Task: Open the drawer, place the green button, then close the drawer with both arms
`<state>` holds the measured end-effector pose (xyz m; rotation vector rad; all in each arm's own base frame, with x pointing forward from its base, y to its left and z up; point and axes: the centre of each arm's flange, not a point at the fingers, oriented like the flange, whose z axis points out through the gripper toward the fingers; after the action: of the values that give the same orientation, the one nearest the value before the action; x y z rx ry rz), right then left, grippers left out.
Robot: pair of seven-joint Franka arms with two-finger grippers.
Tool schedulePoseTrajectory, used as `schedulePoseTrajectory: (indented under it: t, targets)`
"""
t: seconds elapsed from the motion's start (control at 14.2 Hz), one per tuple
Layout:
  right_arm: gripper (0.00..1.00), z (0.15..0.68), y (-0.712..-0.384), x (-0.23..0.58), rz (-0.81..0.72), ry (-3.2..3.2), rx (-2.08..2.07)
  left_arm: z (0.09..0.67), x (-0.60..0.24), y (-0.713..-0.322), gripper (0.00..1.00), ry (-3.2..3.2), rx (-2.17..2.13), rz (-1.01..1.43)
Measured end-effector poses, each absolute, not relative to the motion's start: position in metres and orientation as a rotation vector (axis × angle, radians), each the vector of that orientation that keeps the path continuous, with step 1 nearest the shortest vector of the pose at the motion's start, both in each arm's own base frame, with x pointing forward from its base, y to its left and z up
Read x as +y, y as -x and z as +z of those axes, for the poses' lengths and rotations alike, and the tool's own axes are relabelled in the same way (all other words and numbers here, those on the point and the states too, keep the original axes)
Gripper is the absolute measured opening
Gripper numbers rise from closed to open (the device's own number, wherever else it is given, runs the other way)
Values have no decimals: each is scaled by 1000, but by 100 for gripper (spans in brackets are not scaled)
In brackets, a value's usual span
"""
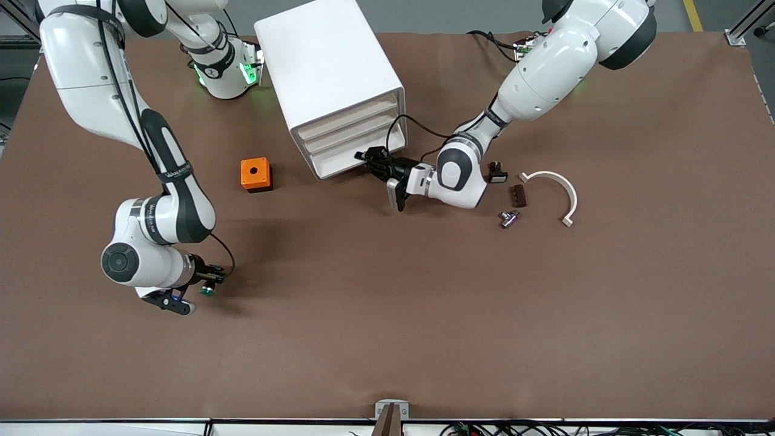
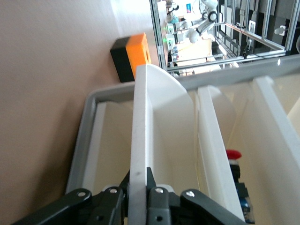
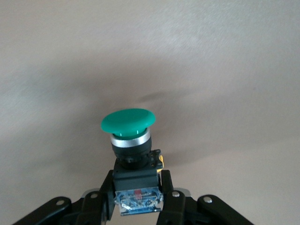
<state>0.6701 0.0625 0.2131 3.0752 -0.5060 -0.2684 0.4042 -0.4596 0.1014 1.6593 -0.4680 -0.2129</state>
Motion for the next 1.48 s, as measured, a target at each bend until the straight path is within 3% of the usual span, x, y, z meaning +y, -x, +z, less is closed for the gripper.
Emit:
schedulePoseTrajectory:
  t: [0.56, 1.2, 1.34, 1.48]
  targets:
    - [41, 302, -640, 161, -338, -2967, -687, 106, -435, -454, 10, -1697, -411, -159]
    - [41, 349, -561, 331, -374, -2803, -1131, 111, -408, -494, 10, -1722, -382, -85]
    - [41, 355, -543, 361, -427, -2775, -1240, 111, -408, -497, 14, -1743, -382, -68]
    - [41, 358, -530, 384, -460, -2747, -1338, 112, -407, -502, 30, -1765, -344, -94]
